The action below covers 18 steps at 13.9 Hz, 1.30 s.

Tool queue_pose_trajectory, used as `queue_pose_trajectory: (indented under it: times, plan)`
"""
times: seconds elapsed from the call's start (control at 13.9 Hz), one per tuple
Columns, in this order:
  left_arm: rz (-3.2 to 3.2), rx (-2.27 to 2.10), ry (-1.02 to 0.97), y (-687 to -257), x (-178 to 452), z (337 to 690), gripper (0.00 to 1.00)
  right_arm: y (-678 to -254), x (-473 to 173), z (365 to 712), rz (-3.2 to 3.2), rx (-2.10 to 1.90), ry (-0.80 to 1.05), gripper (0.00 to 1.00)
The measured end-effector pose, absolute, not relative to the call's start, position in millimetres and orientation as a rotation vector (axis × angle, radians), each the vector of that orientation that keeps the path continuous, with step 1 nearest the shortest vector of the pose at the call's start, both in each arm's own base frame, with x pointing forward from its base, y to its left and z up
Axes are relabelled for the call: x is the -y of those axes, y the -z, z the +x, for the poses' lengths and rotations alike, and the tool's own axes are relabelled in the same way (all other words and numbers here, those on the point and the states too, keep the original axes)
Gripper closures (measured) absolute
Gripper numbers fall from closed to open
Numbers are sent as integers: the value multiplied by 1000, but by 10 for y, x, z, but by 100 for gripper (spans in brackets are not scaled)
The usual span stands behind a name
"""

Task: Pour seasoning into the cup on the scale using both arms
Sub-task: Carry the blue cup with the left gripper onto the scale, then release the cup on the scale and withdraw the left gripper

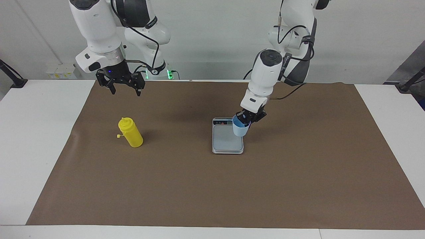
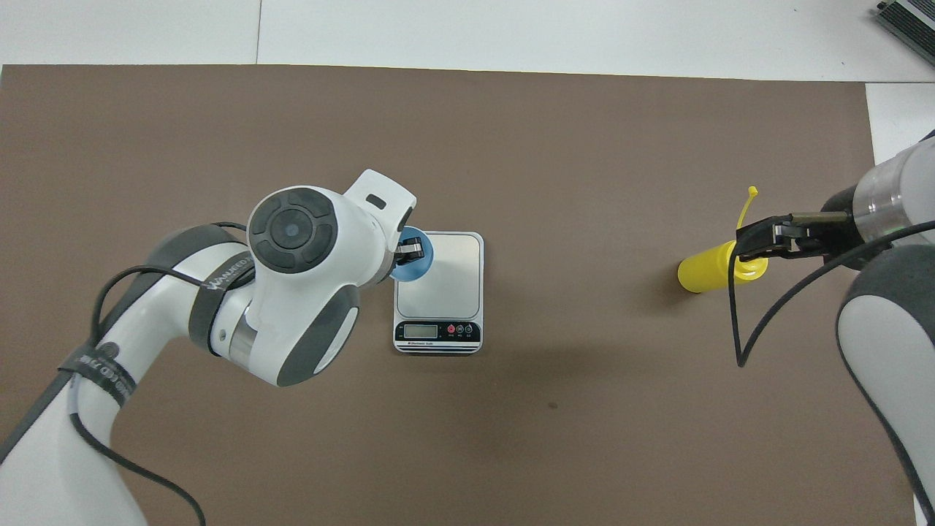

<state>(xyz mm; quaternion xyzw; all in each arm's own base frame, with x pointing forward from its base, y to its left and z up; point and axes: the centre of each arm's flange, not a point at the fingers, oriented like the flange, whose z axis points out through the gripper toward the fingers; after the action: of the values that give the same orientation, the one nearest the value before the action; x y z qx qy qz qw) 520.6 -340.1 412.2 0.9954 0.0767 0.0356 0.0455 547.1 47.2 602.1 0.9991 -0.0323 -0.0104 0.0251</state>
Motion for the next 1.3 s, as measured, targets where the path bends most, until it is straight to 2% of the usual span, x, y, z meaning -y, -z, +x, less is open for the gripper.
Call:
queue_pose_trajectory:
  times: [0.14,0.36,0.72,1.3]
  plan:
    - [3047,-231,-102,-3888,3584,5164,96,-6021,-472,5471,3090,100,32,0]
    - [3051,-241,-111,-3767,3638,5213,96,-6021,-472,5471,3090,100,32,0]
    - [3035,-252,-126,-3764,3695,5361,96,-6021,-472,5471,3090,100,32,0]
    - [3044,-240,-138,-3704,3706,5398,96,-6020,-384,5478,3089,125,33,0]
